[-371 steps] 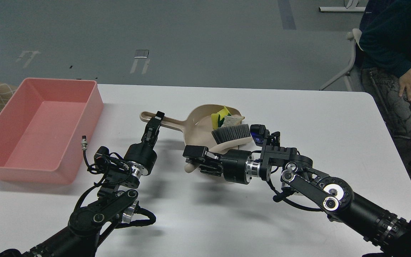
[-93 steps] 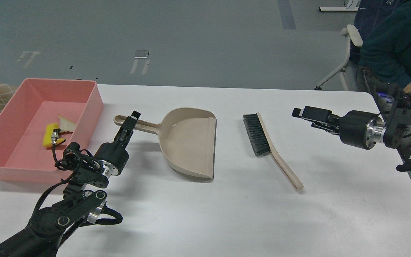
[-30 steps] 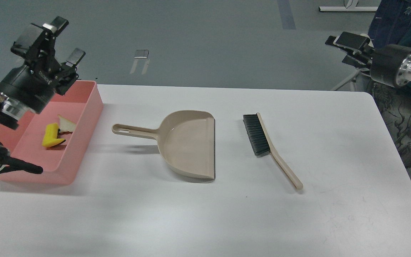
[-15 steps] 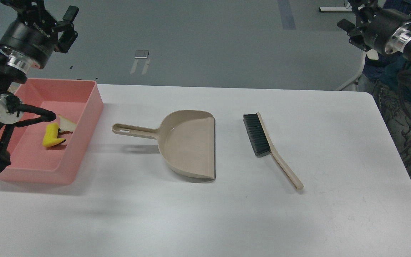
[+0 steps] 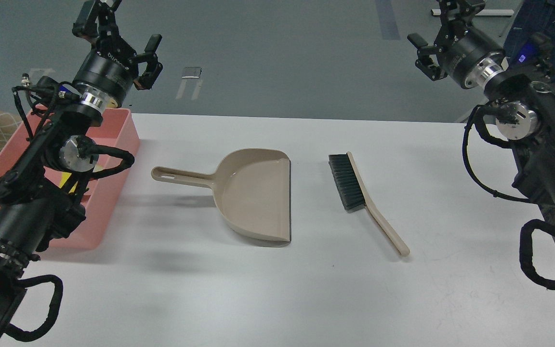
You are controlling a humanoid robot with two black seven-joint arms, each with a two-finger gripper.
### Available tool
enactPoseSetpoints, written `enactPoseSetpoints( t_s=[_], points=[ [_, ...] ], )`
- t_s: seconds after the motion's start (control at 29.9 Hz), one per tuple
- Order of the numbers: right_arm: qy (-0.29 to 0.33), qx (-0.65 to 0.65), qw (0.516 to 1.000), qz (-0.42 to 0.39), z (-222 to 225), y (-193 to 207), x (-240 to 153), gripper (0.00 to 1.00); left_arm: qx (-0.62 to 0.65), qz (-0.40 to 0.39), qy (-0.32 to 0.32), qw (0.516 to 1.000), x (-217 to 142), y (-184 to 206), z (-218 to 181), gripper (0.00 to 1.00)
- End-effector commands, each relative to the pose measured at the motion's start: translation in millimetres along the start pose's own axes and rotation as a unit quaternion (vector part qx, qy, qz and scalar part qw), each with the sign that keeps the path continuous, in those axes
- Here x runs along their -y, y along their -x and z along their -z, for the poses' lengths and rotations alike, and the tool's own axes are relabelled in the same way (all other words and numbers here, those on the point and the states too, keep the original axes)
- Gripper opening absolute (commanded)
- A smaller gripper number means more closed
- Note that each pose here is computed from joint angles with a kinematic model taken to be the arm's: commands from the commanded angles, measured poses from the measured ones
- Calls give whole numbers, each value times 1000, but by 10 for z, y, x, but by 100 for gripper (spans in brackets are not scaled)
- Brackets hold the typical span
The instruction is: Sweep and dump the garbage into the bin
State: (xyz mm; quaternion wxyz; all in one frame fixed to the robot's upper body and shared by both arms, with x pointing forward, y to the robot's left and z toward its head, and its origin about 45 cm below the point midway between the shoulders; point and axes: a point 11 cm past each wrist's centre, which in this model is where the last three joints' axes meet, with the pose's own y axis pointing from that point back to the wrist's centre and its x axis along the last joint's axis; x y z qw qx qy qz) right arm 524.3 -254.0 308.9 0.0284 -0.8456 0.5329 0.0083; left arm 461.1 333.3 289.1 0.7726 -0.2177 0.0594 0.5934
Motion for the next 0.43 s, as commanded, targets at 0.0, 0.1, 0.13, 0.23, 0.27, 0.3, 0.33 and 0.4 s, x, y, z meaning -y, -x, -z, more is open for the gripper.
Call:
enactPoseSetpoints(
  t_s=[0.0,0.1,0.13,0.23,0.27,0.3,0.33,0.4],
  points=[
    [-6,22,1000,-18,-46,-7,1,96,-3,-4,-2,1000,-14,-18,26,98],
    [-5,46,998,-35,-155,7,-12,96,-7,-8,-2,1000,-9,-5,62,98],
    [-2,51,998,-40,-202,12,-21,96,-9,-10,-2,1000,-5,7,81,98],
    [5,60,998,-37,-318,94,-21,96,-13,-9,-2,1000,3,39,111,98],
    [5,61,997,-36,-327,109,-17,96,-14,-9,-2,1000,4,44,116,98],
    [5,63,997,-35,-330,122,-11,96,-16,-9,-3,1000,2,55,135,98],
    [5,64,997,-35,-337,121,-14,96,-16,-9,-3,1000,2,55,135,98],
    [3,72,997,-34,-342,148,-3,96,-17,-9,-3,1000,-2,56,145,98]
  ],
)
